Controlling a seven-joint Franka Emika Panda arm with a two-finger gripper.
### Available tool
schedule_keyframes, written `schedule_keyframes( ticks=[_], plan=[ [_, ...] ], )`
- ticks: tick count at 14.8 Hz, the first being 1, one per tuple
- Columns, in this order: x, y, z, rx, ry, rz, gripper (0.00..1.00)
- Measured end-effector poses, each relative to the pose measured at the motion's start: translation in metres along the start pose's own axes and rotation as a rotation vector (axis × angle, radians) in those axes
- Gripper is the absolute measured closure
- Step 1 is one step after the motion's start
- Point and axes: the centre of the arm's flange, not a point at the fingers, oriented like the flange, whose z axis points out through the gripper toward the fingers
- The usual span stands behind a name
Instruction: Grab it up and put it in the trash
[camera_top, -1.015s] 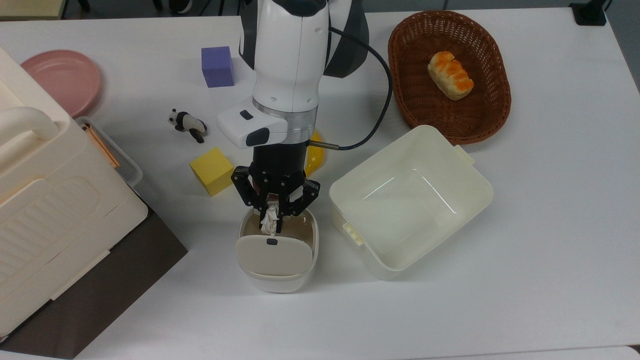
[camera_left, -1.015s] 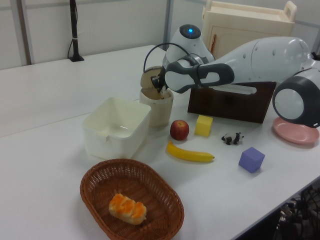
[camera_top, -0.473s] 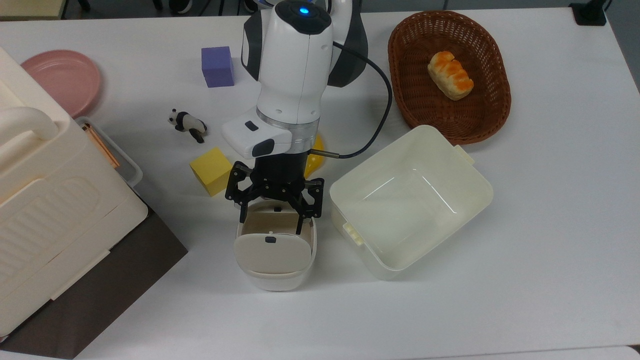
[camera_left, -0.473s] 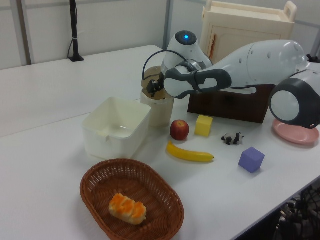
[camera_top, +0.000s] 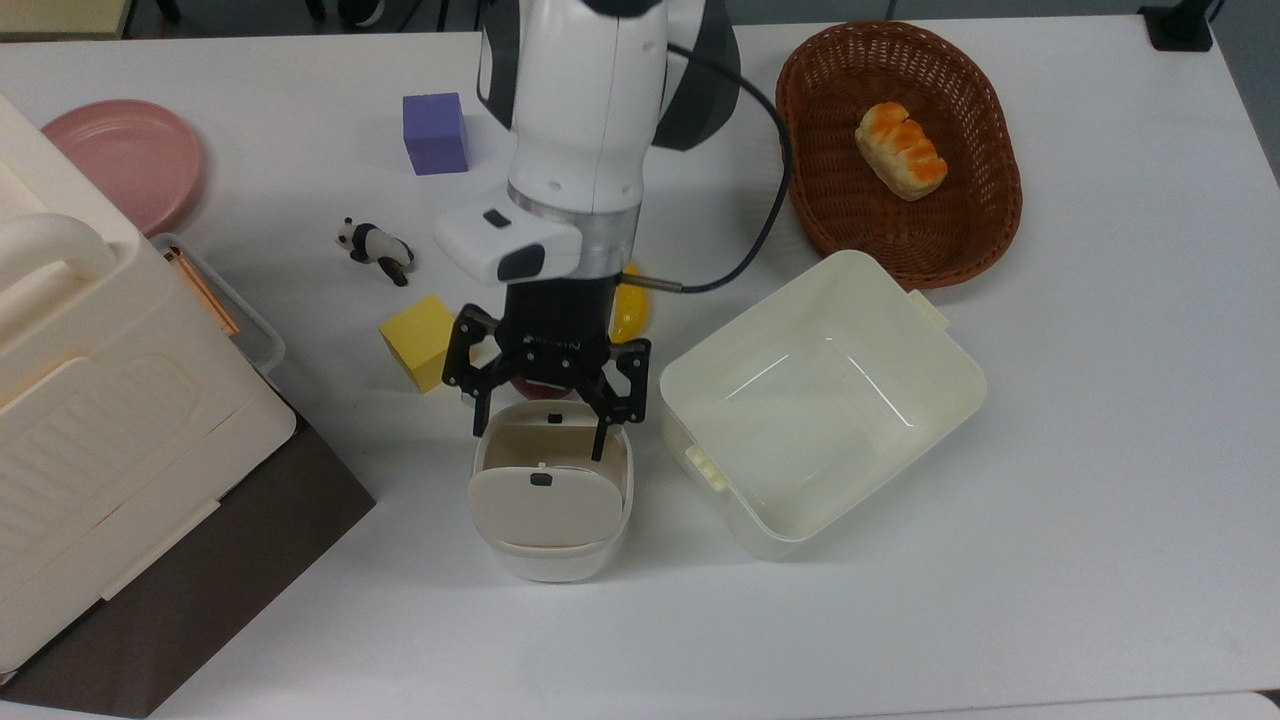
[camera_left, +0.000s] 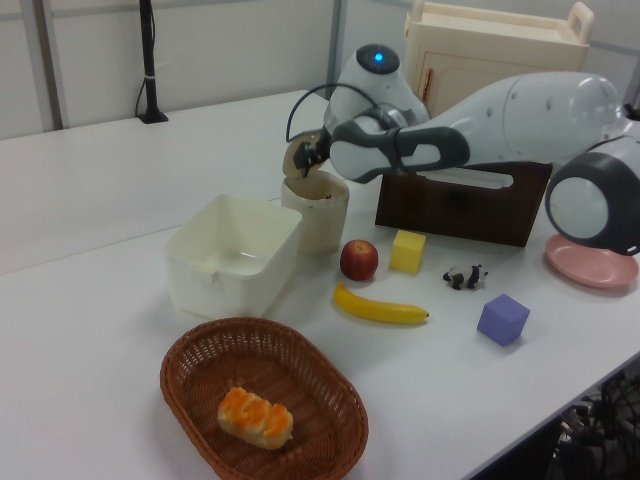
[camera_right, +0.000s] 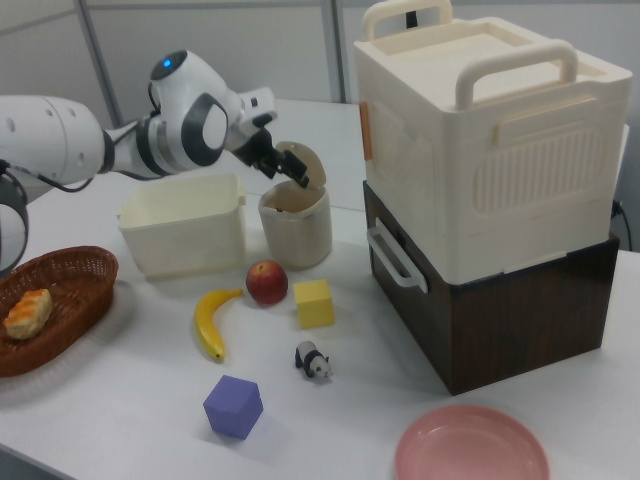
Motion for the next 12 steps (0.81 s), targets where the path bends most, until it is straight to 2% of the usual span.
schedule_keyframes(
  ticks=[2, 5, 12],
  plan=[
    [0.007, 0.003, -0.026, 0.010, 0.013, 0.009, 0.00],
    [0.006, 0.010, -0.069, 0.008, -0.042, 0.022, 0.00],
    [-0.024, 0.045, -0.166, -0.102, -0.356, 0.012, 0.00]
  ],
)
